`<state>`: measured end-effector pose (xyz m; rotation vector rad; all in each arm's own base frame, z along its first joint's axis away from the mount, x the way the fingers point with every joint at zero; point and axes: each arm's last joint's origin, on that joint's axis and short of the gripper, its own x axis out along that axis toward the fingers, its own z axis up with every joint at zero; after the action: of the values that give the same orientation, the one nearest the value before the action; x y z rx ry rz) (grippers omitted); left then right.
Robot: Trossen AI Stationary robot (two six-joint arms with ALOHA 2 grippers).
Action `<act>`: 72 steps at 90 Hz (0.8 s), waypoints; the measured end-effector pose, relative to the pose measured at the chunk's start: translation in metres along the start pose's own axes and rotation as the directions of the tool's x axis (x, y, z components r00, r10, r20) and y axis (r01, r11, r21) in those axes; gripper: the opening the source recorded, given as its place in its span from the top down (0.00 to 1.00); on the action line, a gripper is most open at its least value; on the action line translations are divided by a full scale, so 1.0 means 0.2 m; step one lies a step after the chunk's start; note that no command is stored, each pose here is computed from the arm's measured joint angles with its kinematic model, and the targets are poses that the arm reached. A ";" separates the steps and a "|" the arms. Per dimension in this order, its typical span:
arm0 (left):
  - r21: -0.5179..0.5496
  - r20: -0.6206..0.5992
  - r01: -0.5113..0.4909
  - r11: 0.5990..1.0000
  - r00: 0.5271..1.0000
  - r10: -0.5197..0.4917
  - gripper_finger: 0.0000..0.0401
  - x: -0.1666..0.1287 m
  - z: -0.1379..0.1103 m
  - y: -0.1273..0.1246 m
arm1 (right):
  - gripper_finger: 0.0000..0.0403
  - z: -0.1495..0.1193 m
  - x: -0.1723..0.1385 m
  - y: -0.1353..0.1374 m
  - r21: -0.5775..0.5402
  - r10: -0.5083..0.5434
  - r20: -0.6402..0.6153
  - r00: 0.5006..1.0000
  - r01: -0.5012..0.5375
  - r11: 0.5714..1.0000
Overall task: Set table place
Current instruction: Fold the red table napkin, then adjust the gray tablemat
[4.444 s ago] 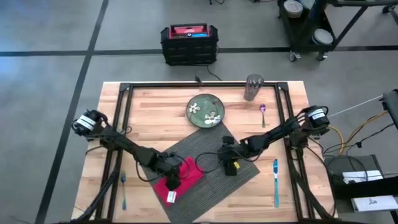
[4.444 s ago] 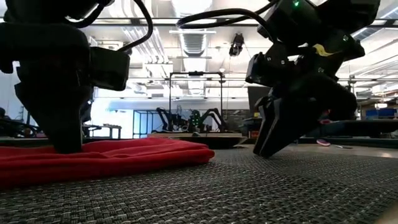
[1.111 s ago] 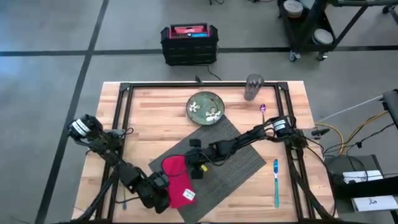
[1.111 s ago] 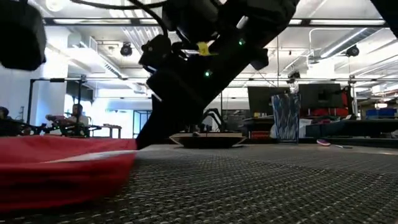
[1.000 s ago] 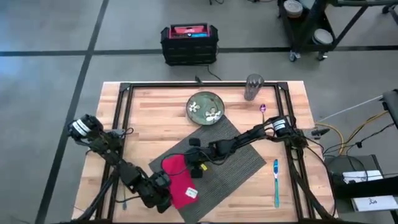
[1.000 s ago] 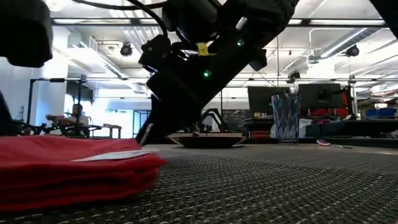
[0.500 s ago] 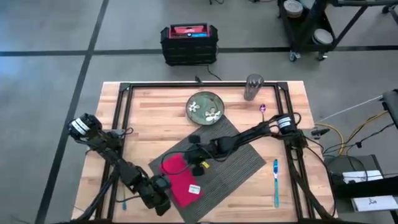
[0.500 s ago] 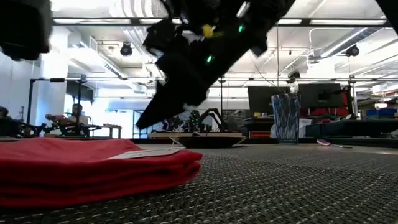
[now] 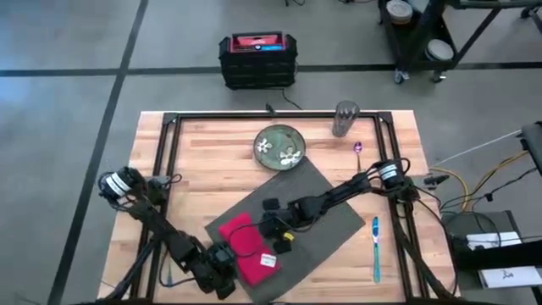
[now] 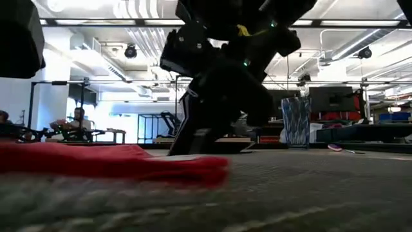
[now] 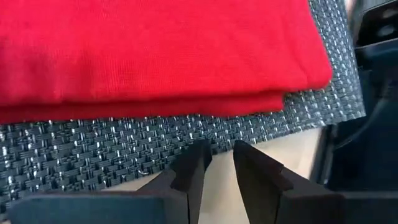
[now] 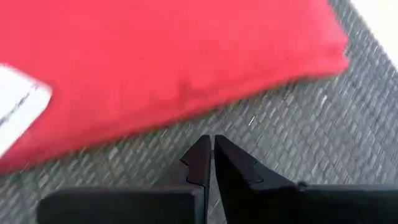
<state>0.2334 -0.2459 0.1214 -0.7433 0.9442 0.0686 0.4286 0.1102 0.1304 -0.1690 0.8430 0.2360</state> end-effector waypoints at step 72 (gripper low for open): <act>0.097 -0.082 -0.251 0.963 0.962 0.259 0.81 -0.22 0.03 0.09 | 0.98 -0.07 -0.34 -0.12 0.002 -0.063 -0.262 0.963 0.066 0.998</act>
<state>0.2044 -0.2171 0.1472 -0.5460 1.1234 0.2202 0.3808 0.0741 0.1743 -0.2205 1.0999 0.1493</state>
